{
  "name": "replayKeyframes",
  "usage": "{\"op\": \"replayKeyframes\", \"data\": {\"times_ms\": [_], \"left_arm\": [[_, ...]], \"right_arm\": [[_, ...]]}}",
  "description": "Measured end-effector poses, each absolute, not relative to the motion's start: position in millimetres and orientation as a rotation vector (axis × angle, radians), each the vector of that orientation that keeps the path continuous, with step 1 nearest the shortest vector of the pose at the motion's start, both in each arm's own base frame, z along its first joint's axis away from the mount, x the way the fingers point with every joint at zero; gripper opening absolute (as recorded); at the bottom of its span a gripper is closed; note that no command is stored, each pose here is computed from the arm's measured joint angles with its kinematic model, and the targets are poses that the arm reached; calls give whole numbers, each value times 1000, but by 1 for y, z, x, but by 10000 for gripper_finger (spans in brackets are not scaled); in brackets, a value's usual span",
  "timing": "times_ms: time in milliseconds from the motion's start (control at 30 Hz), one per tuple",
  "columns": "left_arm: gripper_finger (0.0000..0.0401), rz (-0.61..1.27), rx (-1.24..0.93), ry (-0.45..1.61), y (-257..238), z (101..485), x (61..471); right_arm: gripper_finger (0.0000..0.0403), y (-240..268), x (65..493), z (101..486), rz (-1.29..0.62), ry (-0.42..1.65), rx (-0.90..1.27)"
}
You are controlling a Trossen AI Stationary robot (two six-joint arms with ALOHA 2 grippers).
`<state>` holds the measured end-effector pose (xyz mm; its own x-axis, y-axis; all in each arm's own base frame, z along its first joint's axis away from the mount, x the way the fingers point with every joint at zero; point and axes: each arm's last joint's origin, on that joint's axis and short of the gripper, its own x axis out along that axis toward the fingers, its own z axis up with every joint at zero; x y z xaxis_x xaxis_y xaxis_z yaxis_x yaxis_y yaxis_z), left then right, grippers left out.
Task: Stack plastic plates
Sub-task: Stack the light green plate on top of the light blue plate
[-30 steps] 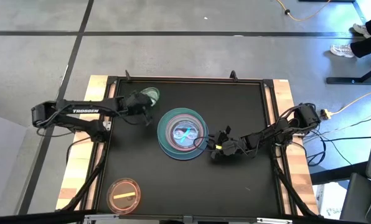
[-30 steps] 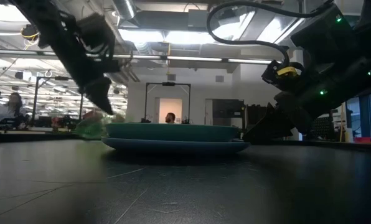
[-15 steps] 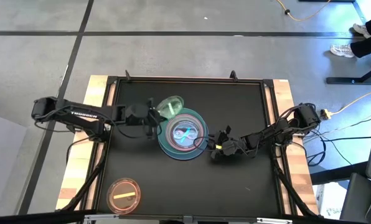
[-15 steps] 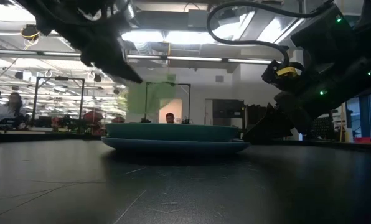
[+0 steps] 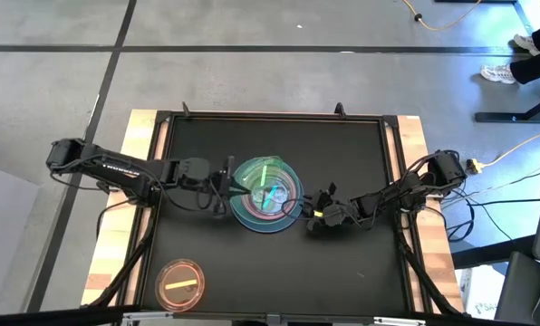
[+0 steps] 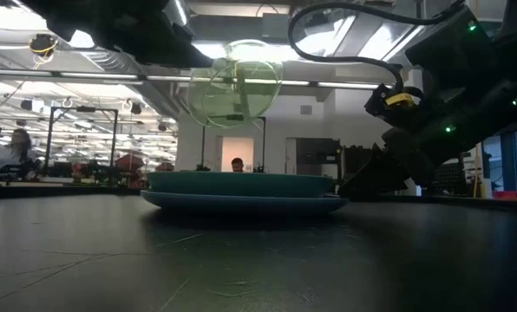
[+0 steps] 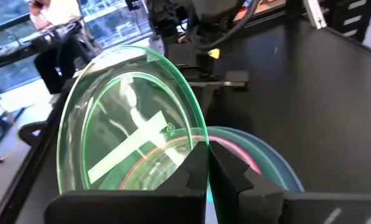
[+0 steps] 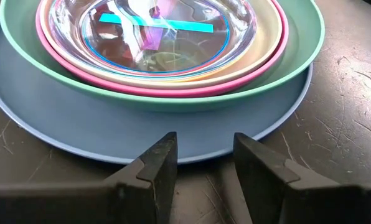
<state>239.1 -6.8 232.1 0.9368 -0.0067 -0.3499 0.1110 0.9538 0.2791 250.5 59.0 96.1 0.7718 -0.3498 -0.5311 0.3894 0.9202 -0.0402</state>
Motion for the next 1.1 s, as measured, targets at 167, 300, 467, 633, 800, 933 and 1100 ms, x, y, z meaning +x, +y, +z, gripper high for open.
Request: {"op": "replayKeyframes", "data": {"times_ms": [167, 300, 467, 633, 800, 933, 1100], "left_arm": [[2, -102, 254, 349, -15, 232, 239], [2, -80, 259, 352, -18, 232, 239], [2, -62, 215, 415, -19, 225, 238], [2, -75, 216, 458, -20, 216, 246], [2, -73, 205, 521, -19, 204, 260], [2, -91, 195, 566, -20, 195, 271], [8, -84, 197, 550, -21, 188, 281]], "right_arm": [[154, 59, 251, 96, -401, 560, 74], [154, 59, 251, 96, -401, 560, 74], [154, 59, 250, 96, -401, 561, 73], [154, 59, 250, 96, -401, 560, 74], [154, 59, 251, 96, -401, 559, 74], [154, 59, 250, 96, -401, 560, 74], [154, 59, 250, 96, -402, 563, 73]]}}
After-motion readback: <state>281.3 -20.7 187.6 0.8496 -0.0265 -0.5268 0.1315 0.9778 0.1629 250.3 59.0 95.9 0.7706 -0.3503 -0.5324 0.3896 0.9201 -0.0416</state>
